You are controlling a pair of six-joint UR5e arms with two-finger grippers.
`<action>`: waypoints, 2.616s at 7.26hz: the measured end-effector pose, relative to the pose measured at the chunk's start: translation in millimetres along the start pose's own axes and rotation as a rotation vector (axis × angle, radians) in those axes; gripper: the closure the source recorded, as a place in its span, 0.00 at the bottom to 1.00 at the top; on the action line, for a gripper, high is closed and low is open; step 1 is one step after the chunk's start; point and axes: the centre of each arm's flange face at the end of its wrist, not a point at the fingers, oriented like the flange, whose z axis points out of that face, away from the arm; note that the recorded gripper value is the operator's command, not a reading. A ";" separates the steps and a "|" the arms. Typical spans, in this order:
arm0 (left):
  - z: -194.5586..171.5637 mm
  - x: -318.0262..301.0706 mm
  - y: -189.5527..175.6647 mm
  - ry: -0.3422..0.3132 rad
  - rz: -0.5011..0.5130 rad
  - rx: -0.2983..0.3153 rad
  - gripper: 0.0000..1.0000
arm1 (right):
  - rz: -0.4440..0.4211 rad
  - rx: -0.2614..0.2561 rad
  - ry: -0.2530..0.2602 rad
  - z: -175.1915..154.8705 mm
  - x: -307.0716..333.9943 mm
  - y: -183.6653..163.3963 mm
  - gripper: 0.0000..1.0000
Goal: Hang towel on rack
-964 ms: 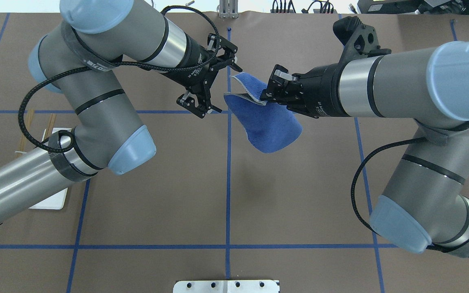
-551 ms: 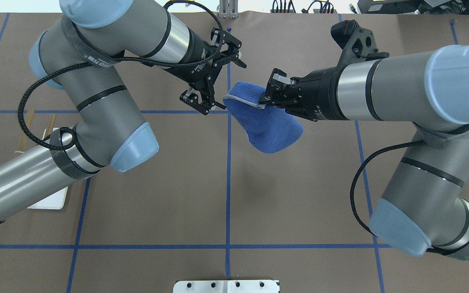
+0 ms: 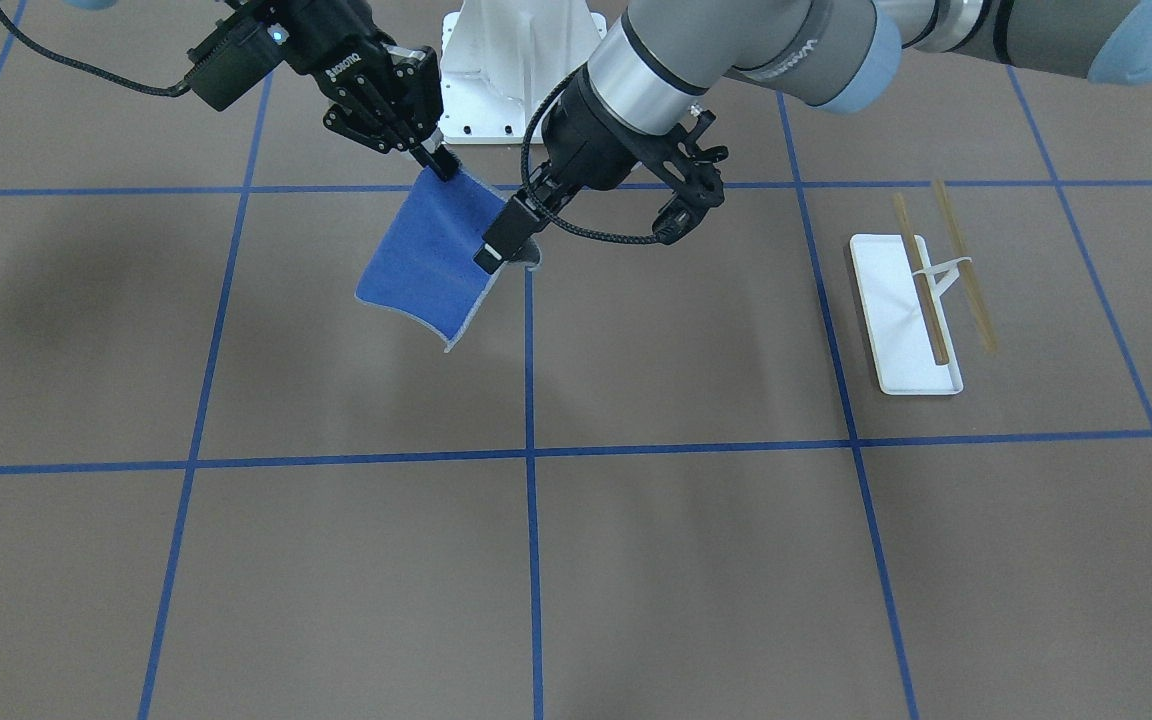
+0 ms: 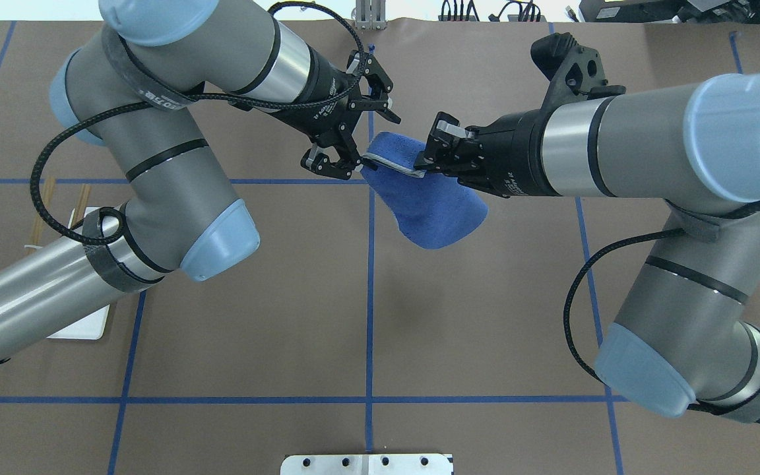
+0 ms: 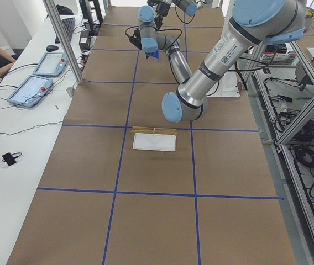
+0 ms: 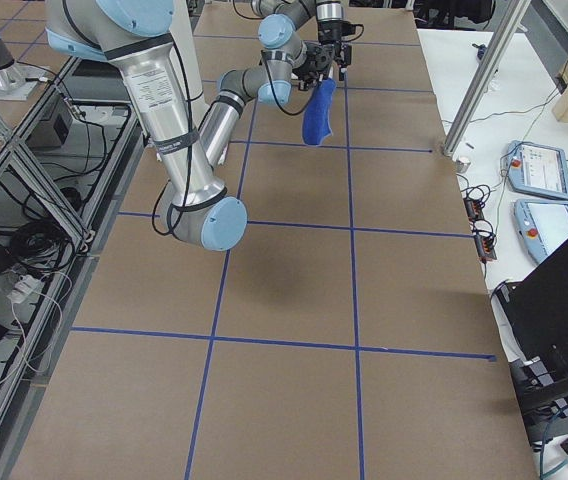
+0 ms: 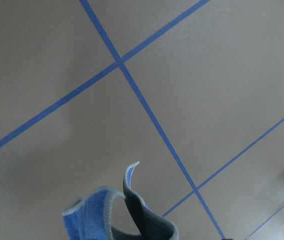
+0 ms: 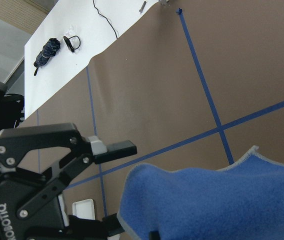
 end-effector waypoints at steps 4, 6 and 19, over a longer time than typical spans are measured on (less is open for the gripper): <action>-4.4 1.8 1.0 0.022 0.008 0.012 1.00 | -0.006 -0.003 0.003 -0.6 1.3 -0.8 0.00; -18.4 0.0 0.8 0.036 0.030 0.009 1.00 | -0.030 -0.032 0.027 -11.2 9.8 -14.6 0.00; -178.2 -143.6 -198.4 -0.213 0.495 0.189 1.00 | -0.208 -0.069 0.817 -117.3 223.3 -209.1 0.00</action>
